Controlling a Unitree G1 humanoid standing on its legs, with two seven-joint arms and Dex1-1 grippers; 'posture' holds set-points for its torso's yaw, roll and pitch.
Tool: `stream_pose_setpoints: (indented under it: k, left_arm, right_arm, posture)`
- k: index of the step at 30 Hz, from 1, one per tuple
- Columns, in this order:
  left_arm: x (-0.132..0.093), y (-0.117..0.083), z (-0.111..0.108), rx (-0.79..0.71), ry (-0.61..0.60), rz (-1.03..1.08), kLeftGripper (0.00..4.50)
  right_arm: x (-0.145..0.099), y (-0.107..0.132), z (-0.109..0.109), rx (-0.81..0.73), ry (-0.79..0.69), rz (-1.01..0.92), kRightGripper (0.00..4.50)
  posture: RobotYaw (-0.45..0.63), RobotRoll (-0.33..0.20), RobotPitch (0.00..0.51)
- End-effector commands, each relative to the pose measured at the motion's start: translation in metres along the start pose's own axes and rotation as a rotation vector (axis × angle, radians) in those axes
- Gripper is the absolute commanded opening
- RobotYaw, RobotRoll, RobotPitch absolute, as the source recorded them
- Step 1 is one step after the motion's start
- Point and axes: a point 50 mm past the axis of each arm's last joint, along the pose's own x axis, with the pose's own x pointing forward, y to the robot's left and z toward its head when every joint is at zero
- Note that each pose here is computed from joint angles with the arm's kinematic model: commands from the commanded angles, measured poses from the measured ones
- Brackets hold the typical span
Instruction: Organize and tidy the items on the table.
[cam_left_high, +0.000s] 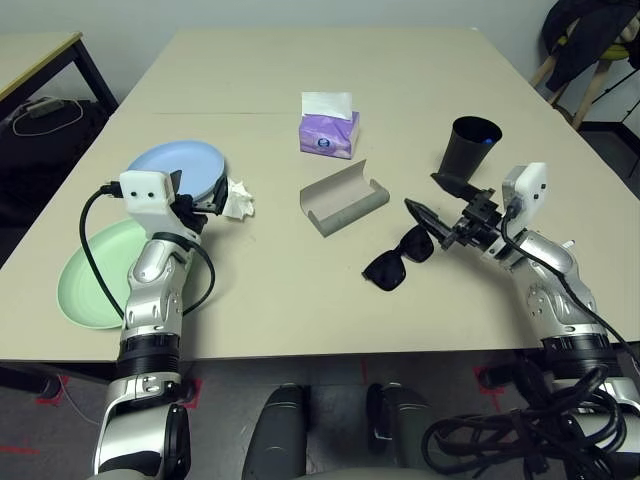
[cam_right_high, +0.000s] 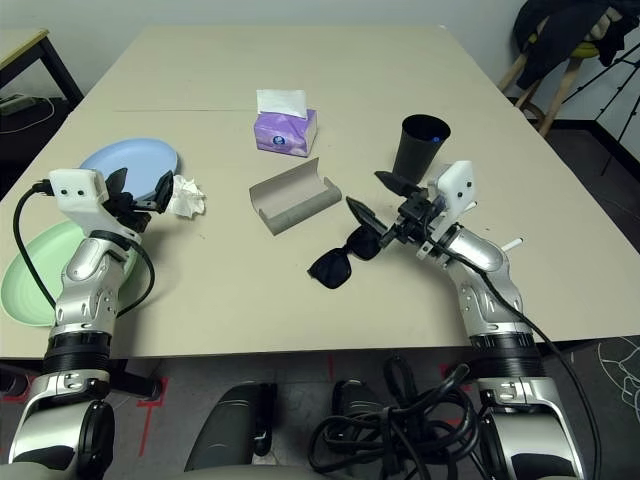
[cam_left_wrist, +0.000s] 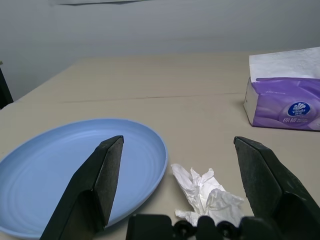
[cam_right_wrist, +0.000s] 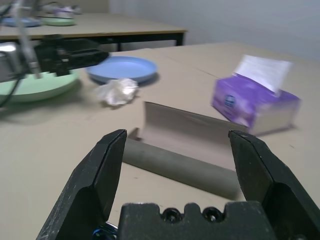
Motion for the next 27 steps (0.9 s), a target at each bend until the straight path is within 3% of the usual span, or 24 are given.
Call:
stream_pose_setpoints:
  k: [1,8,14,22,27]
  left_arm:
    - [-0.006,0.003,0.000,0.023,0.017,-0.005,4.50]
    - [-0.009,0.007,0.002,0.025,0.044,-0.016,4.50]
    - [-0.006,0.013,0.008,0.035,0.109,-0.054,4.50]
    - [-0.005,0.047,0.023,0.082,0.339,-0.055,4.50]
    - [-0.009,0.077,0.039,0.026,0.496,0.007,4.50]
  right_arm:
    - [0.000,0.010,-0.001,-0.030,0.022,0.174,4.46]
    - [-0.004,0.021,0.000,-0.100,0.065,0.373,4.46]
    - [-0.005,0.025,-0.001,-0.108,0.057,0.382,4.46]
    - [-0.004,0.029,-0.002,-0.101,0.050,0.366,4.46]
    - [-0.002,0.032,-0.003,-0.092,0.043,0.358,4.46]
  posture:
    - [0.09,0.000,0.100]
    - [0.10,0.000,0.103]
    - [0.10,0.000,0.103]
    - [0.10,0.000,0.103]
    - [0.11,0.000,0.105]
